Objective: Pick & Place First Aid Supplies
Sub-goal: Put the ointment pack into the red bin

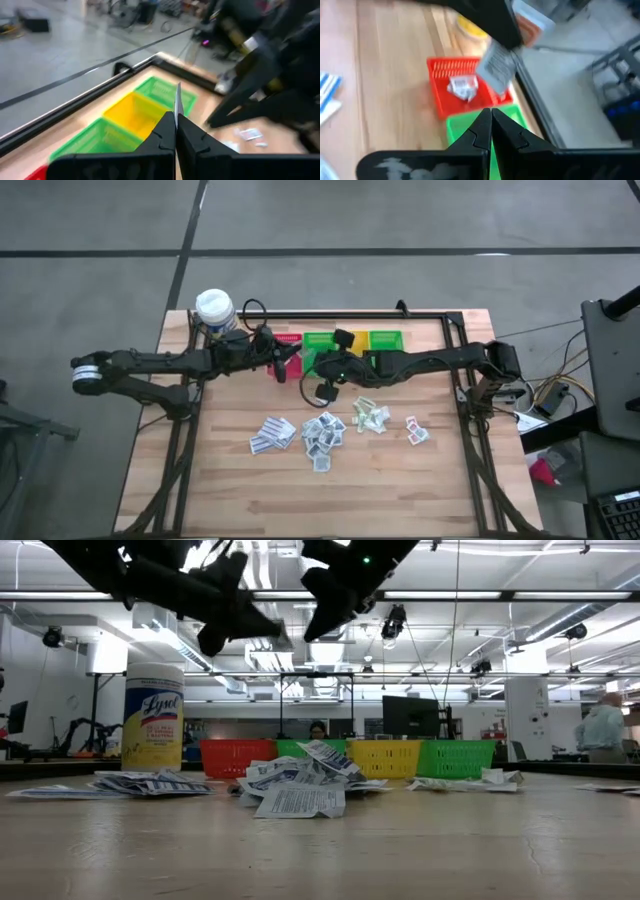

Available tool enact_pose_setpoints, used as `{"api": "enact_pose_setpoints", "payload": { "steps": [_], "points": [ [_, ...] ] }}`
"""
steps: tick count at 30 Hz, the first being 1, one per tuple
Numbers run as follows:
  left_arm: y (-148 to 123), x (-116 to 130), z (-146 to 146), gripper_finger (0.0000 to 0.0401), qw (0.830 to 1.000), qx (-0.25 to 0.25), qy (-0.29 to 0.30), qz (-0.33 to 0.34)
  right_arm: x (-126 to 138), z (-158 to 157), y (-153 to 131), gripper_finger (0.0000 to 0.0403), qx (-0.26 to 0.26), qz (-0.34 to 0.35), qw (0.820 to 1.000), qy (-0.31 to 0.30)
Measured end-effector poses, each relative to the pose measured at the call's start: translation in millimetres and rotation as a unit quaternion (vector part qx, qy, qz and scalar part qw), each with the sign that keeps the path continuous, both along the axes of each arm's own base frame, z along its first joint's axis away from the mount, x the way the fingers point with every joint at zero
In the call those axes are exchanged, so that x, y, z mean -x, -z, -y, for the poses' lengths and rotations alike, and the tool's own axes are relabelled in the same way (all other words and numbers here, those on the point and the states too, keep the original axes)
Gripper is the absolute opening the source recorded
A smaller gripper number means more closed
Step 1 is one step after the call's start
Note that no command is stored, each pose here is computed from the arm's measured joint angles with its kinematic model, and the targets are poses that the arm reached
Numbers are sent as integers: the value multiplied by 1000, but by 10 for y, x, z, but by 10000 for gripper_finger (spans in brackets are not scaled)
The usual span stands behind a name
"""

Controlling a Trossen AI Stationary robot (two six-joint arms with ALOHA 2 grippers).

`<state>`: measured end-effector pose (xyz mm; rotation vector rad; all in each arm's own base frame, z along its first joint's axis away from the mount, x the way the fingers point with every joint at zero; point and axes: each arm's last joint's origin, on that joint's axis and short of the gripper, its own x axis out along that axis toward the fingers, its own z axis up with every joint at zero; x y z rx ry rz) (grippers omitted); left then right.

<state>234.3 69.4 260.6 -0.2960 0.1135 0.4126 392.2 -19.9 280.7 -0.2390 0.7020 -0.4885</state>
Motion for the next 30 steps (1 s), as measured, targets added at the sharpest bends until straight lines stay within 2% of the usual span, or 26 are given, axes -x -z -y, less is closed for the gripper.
{"api": "enact_pose_setpoints", "payload": {
  "steps": [6,8,14,16,18,22,25,28,30],
  "points": [
    [145,82,-104,0,992,60,-79,-82,170,62,-24,8,-43,-25,997,52],
    [162,116,-158,0,986,88,-100,-98,199,85,-54,8,-58,-14,996,69],
    [155,238,-326,0,961,169,-163,-148,304,110,-185,8,-71,3,994,86],
    [150,266,-354,0,947,192,-180,-184,345,104,-247,8,-72,11,994,85],
    [125,247,-368,0,940,195,-182,-213,388,102,-317,9,-72,21,994,84],
    [65,94,-438,0,941,183,-174,-227,481,99,-451,9,-70,37,994,81],
    [102,-46,-523,0,935,185,-174,-248,568,95,-539,9,-69,41,994,80],
    [193,-173,-606,0,925,197,-166,-279,656,92,-609,9,-70,42,993,81],
    [291,-227,-651,0,912,207,-170,-310,709,90,-653,9,-70,44,993,82]
  ]
}}
